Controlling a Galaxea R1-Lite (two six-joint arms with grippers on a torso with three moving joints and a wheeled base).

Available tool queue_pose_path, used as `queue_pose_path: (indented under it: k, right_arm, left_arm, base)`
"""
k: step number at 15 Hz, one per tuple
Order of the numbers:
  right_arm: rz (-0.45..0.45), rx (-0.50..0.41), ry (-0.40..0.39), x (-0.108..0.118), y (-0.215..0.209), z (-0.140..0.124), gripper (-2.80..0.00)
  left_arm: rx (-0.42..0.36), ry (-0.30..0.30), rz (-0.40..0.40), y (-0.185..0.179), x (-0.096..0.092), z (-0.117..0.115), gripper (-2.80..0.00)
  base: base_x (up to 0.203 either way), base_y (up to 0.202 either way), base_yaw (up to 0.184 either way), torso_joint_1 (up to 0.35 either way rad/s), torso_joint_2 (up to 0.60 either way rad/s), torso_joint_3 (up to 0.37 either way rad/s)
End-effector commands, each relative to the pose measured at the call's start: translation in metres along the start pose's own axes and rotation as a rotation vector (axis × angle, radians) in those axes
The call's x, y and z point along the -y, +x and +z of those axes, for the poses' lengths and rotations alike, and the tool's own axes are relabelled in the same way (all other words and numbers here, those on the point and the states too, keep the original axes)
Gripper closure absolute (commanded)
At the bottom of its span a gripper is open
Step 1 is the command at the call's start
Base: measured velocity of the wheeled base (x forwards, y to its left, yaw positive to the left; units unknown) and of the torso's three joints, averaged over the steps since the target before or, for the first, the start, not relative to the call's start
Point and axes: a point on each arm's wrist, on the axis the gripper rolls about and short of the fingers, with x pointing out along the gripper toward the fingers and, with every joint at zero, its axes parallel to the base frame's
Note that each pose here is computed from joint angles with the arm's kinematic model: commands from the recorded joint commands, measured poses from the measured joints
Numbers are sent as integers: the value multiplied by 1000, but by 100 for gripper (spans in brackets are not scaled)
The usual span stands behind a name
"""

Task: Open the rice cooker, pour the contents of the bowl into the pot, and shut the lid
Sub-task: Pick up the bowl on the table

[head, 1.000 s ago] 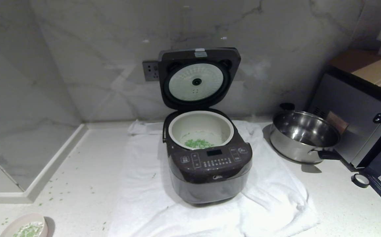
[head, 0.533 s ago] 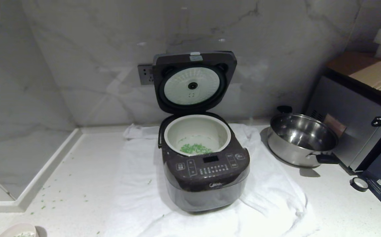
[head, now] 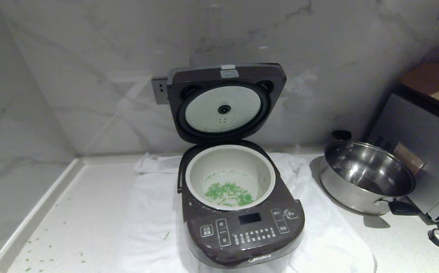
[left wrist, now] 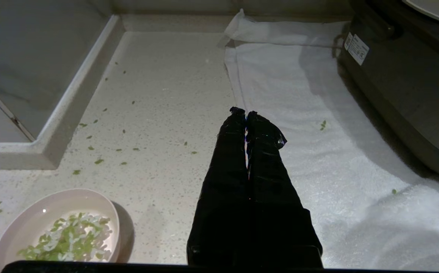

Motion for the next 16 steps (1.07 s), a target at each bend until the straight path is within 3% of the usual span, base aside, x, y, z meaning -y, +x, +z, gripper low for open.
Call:
queue_pose_path:
  k: [1,5,10,12,16]
  right_arm:
    - [1,-1,-1,0,0,0,0]
    - [-1,-2,7,0,0,0,0]
    - [-1,0,7,0,0,0,0]
    - [-2,-1,7,0,0,0,0]
    - [-2,-2,7,0,0,0,0]
  left_arm:
    - [0,-2,2,0,0,0,0]
    - [6,0,19,-2,0,3,0]
    - [-64,3,181,5,-4,53,0]
    - [-124,9,228,8,-4,72,0]
    - [-343,-17,369,24,-6,106,0]
  base:
    - [0,0,0,0,0,0]
    - [0,0,0,0,0,0]
    - [0,0,0,0,0,0]
    - [0,0,0,0,0,0]
    - [0,0,0,0,0,0]
